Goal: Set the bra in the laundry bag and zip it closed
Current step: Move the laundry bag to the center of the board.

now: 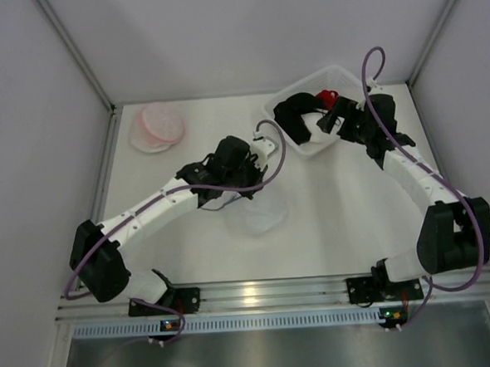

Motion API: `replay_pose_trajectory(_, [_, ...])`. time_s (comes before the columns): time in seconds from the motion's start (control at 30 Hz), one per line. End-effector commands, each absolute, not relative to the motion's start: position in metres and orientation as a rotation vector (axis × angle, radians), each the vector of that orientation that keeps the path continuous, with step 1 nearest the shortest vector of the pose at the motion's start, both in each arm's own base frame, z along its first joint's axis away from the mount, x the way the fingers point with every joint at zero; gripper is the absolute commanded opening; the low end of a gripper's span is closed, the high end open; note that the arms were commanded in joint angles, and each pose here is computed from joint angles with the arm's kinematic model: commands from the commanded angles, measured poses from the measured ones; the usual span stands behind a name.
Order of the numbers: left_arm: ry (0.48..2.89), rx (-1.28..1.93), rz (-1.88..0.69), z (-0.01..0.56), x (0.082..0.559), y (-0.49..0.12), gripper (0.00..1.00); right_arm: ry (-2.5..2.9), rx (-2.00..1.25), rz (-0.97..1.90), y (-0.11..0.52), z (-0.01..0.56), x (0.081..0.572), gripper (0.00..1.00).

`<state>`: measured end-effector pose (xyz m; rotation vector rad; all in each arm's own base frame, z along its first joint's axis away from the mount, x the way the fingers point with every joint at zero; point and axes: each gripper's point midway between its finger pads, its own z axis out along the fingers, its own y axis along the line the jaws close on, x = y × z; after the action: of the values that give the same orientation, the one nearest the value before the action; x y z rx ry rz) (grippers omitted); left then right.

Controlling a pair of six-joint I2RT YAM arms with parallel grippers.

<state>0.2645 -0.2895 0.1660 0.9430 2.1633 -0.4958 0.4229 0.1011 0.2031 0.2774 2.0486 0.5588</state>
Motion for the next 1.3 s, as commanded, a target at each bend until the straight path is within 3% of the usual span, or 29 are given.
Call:
replay_pose_trajectory(0.0, [1.964, 1.014, -0.688, 0.232, 0.274, -0.309, 0.00, 1.921, 0.250, 0.656, 0.109, 0.262, 0.433, 0.99])
replay_pose_trajectory(0.27, [2.107, 0.932, -1.041, 0.229, 0.240, -0.335, 0.00, 1.961, 0.273, 0.698, 0.112, 0.244, 0.404, 0.99])
replay_pose_trajectory(0.47, [2.145, 1.041, -0.557, 0.153, 0.238, -0.359, 0.04, 2.139, 0.311, 0.722, 0.111, 0.206, 0.379, 0.99])
replay_pose_trajectory(0.5, [2.197, 0.960, -0.592, 0.156, 0.239, -0.374, 0.05, 2.127, 0.290, 0.757, 0.116, 0.208, 0.373, 0.99])
replay_pose_trajectory(0.53, [2.216, 0.941, -0.639, 0.160, 0.235, -0.380, 0.20, 2.083, 0.281, 0.787, 0.119, 0.215, 0.372, 0.99])
replay_pose_trajectory(0.57, [2.214, 0.927, -0.708, 0.166, 0.230, -0.388, 0.56, 2.062, 0.269, 0.791, 0.119, 0.218, 0.366, 0.99])
replay_pose_trajectory(0.63, [2.205, 0.850, -0.743, 0.175, 0.227, -0.387, 0.98, 2.076, 0.238, 0.748, 0.114, 0.217, 0.360, 0.99])
replay_pose_trajectory(0.77, [2.188, 0.508, -0.596, 0.207, 0.251, -0.346, 0.99, 2.135, 0.187, 0.691, 0.109, 0.227, 0.344, 0.99])
replay_pose_trajectory(0.97, [2.094, 0.140, -0.707, 0.270, 0.282, -0.256, 0.99, 2.108, 0.118, 0.717, 0.136, 0.246, 0.312, 0.99])
replay_pose_trajectory(1.07, [2.183, 0.066, -0.611, 0.237, 0.308, -0.221, 0.99, 2.175, 0.080, 0.678, 0.161, 0.244, 0.297, 0.99])
replay_pose_trajectory(1.27, [2.357, 0.090, -0.559, 0.171, 0.316, -0.215, 0.99, 2.435, -0.066, 0.467, 0.214, 0.198, 0.253, 0.94])
